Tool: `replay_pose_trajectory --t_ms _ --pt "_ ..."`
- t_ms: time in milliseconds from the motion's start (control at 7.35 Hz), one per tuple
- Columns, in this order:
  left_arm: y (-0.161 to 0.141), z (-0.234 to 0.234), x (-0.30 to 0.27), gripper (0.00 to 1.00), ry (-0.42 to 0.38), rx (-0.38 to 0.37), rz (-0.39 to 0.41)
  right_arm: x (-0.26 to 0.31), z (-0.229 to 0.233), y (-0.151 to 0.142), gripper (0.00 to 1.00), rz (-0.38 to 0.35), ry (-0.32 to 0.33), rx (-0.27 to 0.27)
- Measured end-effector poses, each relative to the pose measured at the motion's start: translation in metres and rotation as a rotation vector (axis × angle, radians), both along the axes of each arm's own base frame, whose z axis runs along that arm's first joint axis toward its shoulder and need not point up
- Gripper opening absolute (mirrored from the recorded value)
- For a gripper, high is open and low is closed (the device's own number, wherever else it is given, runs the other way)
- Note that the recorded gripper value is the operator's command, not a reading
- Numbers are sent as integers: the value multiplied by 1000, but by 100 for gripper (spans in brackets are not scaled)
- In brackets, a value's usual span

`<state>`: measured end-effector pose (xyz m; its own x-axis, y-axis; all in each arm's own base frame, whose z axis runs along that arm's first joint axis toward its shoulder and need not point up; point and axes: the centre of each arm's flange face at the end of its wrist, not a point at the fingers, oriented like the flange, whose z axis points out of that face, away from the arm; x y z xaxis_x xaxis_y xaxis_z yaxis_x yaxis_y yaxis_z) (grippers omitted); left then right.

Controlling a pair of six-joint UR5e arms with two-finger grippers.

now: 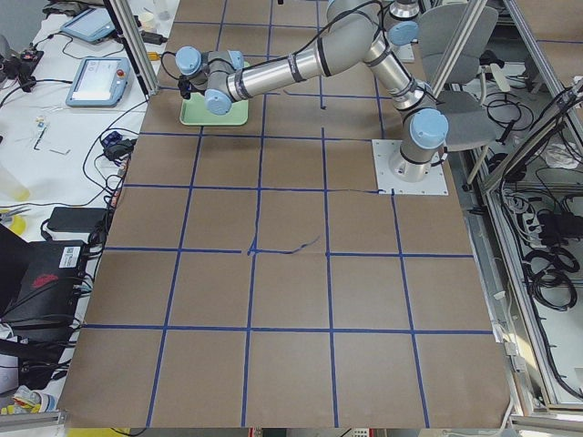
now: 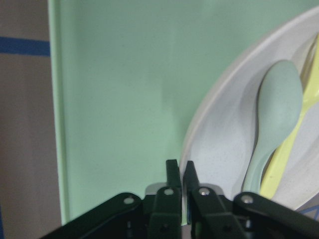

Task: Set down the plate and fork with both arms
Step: 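Carry the plate with the left gripper onto the light green tray, then release the plate and lift the left gripper while the right gripper moves over the plate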

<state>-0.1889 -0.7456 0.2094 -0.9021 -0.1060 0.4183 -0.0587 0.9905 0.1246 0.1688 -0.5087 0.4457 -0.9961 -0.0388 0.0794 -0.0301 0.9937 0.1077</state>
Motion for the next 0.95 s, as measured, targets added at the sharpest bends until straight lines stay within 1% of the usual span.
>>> replay_pose_trajectory --t_ms 408,544,680,816,952 --pt "1 -18 -14 0 -1 -8 -78 0 0 0 100 -1 -2 -2" --pt "2 -23 -20 83 -1 -8 -95 0 1 0 100 0 -3 -4" --pt "2 -24 -23 100 0 -15 -103 1 2 -1 100 0 -4 -11" --pt "0 -17 -24 100 0 -42 -103 1 4 -5 100 0 -10 -36" --pt "1 3 -22 100 -12 -78 -98 4 3 -13 100 1 -18 -74"
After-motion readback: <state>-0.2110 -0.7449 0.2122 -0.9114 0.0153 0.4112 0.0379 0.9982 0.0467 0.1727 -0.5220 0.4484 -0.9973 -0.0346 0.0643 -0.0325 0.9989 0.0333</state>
